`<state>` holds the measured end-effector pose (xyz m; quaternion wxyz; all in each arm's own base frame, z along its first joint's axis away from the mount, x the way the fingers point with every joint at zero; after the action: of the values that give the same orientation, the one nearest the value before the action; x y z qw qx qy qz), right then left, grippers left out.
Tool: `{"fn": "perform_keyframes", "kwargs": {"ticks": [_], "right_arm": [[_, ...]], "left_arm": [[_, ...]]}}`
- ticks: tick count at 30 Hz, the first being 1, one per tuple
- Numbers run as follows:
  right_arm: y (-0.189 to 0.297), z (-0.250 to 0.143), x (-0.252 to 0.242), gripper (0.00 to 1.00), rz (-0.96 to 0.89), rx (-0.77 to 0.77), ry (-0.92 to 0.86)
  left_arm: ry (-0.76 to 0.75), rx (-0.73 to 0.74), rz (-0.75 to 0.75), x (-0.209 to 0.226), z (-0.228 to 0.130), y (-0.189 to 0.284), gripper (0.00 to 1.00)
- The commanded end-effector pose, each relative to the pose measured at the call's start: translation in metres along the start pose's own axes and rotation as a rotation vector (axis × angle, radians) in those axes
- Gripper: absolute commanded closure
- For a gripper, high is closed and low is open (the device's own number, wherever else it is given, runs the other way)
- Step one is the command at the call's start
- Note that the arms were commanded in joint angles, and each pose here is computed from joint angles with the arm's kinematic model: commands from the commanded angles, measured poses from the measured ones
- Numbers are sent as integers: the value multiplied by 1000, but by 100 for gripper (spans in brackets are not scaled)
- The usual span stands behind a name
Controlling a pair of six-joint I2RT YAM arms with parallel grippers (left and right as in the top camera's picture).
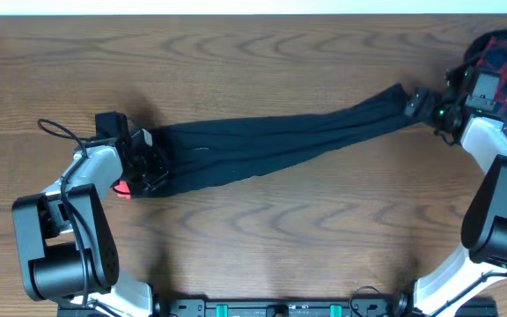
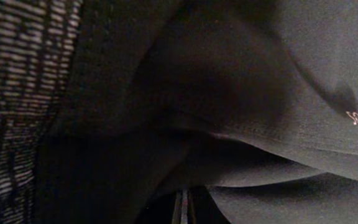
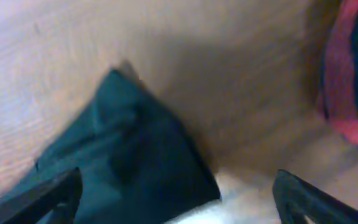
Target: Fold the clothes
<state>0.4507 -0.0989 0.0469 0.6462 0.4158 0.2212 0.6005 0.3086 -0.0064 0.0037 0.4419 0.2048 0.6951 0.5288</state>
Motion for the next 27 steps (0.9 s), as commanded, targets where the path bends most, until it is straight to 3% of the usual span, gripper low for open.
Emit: {"fn": "perform_keyframes", "kwargs": {"ticks": [1, 4, 7, 9, 27], "right_arm": [[5, -1, -3, 14, 93, 9, 21], [12, -5, -12, 35, 147, 22, -30], [17, -9, -21, 70, 178, 31, -72], [19, -13, -24, 80, 183, 43, -83], [-5, -18, 9, 84, 117, 75, 37]], "left_arm": [[12, 22, 144, 34, -8, -18, 93], [12, 22, 144, 34, -8, -18, 93], [12, 22, 144, 34, -8, -18, 94], [12, 22, 144, 34, -8, -18, 93], [12, 22, 144, 34, -8, -18, 93]]}}
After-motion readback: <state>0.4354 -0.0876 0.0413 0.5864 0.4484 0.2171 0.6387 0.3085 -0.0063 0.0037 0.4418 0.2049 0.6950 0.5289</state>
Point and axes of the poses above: each gripper's point midway between its finger pads, its own y axis back along the fingers, its own x axis along the line the jaws close on, z = x × y, the point moved 1 cm from there along y, back along the fingers, and after that the axes turned 8 degrees about y, right-handed, at the moved point
